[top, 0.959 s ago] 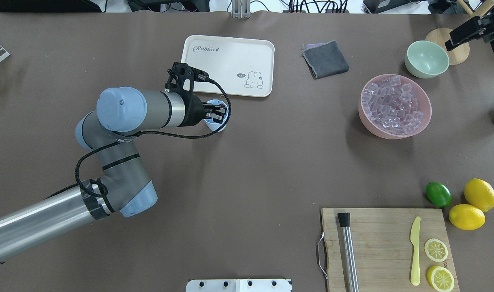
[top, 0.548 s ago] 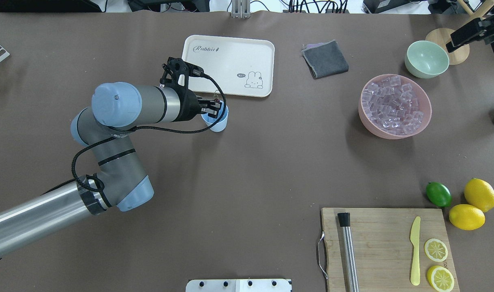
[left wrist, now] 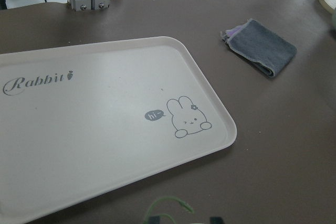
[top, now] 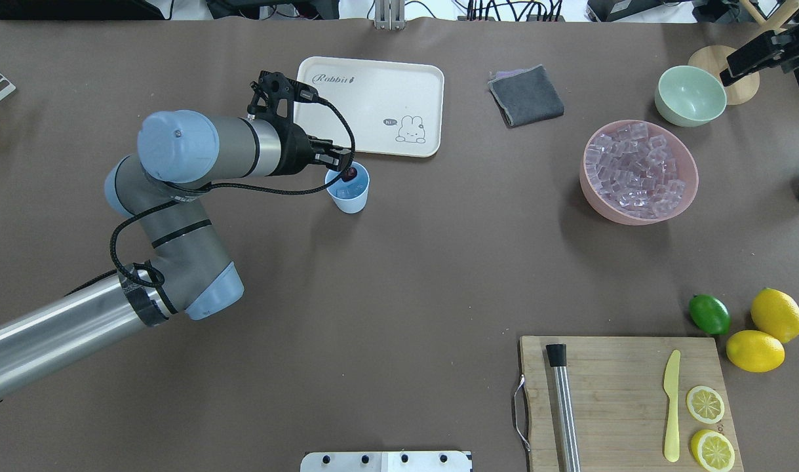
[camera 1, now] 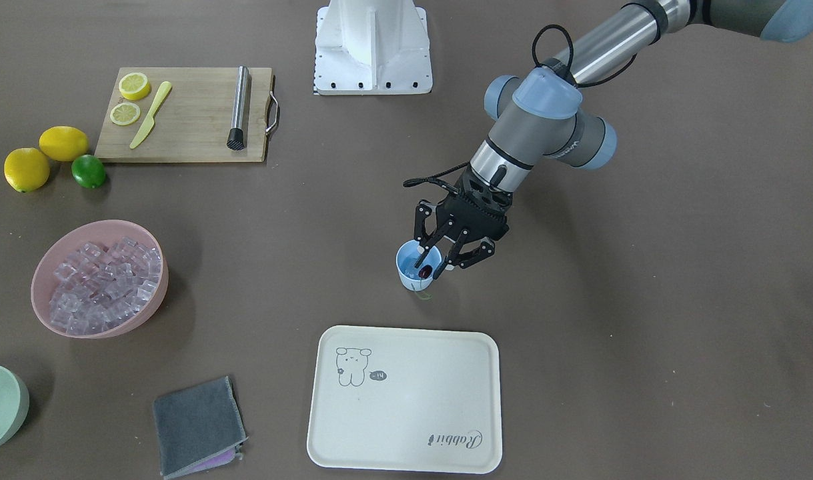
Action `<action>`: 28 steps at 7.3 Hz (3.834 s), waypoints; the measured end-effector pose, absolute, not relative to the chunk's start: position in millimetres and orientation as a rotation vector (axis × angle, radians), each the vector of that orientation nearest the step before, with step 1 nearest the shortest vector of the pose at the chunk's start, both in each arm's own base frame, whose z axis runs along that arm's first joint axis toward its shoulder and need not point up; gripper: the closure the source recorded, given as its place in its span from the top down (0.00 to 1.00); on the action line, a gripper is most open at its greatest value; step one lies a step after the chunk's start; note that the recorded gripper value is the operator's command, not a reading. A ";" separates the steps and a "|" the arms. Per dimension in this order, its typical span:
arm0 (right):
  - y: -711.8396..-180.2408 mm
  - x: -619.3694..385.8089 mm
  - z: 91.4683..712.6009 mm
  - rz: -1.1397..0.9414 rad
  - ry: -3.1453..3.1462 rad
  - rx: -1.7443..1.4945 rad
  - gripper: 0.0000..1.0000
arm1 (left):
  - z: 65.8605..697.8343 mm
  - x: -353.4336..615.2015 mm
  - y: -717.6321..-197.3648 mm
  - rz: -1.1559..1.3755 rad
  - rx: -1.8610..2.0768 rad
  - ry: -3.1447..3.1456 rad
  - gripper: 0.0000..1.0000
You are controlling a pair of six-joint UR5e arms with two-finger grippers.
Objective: Put ice and cherries in cup
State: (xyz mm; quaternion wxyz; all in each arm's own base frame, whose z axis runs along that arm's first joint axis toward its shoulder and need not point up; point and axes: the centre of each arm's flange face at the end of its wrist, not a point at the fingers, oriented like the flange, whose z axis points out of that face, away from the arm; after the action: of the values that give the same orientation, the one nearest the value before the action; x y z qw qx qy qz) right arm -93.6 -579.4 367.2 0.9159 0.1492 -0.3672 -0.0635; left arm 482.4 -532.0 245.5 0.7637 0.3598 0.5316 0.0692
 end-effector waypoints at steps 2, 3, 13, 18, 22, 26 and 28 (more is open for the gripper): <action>-581.3 -93.9 363.6 -0.132 -0.753 0.314 1.00 | 251.8 449.6 -556.4 0.126 0.793 1.143 0.97; -581.5 -93.8 363.3 -0.131 -0.753 0.315 1.00 | 264.2 410.4 -581.0 0.121 0.766 1.141 0.97; -603.4 -68.1 407.4 -0.043 -0.738 0.229 1.00 | 485.9 -69.6 -702.8 -0.245 0.231 0.882 0.98; -618.6 -42.3 461.0 0.030 -0.793 0.113 1.00 | 531.9 -105.9 -689.7 -0.323 0.061 0.850 0.98; -623.2 -25.5 479.8 0.043 -0.812 0.089 1.00 | 535.1 -114.6 -686.3 -0.365 -0.001 0.849 0.98; -630.3 -26.0 479.7 -0.013 -0.805 0.112 1.00 | 562.0 -111.2 -673.6 -0.377 -0.038 0.839 0.98; -633.0 -26.5 474.9 -0.017 -0.806 0.120 1.00 | 567.9 -109.0 -670.7 -0.378 -0.046 0.838 0.98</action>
State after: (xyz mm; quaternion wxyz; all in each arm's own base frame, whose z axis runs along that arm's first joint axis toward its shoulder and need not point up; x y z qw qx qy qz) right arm -26.5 -633.0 474.9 0.9180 0.0582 -0.3921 -0.0082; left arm -109.0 -670.7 567.9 0.8959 -0.0224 0.4044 -0.1825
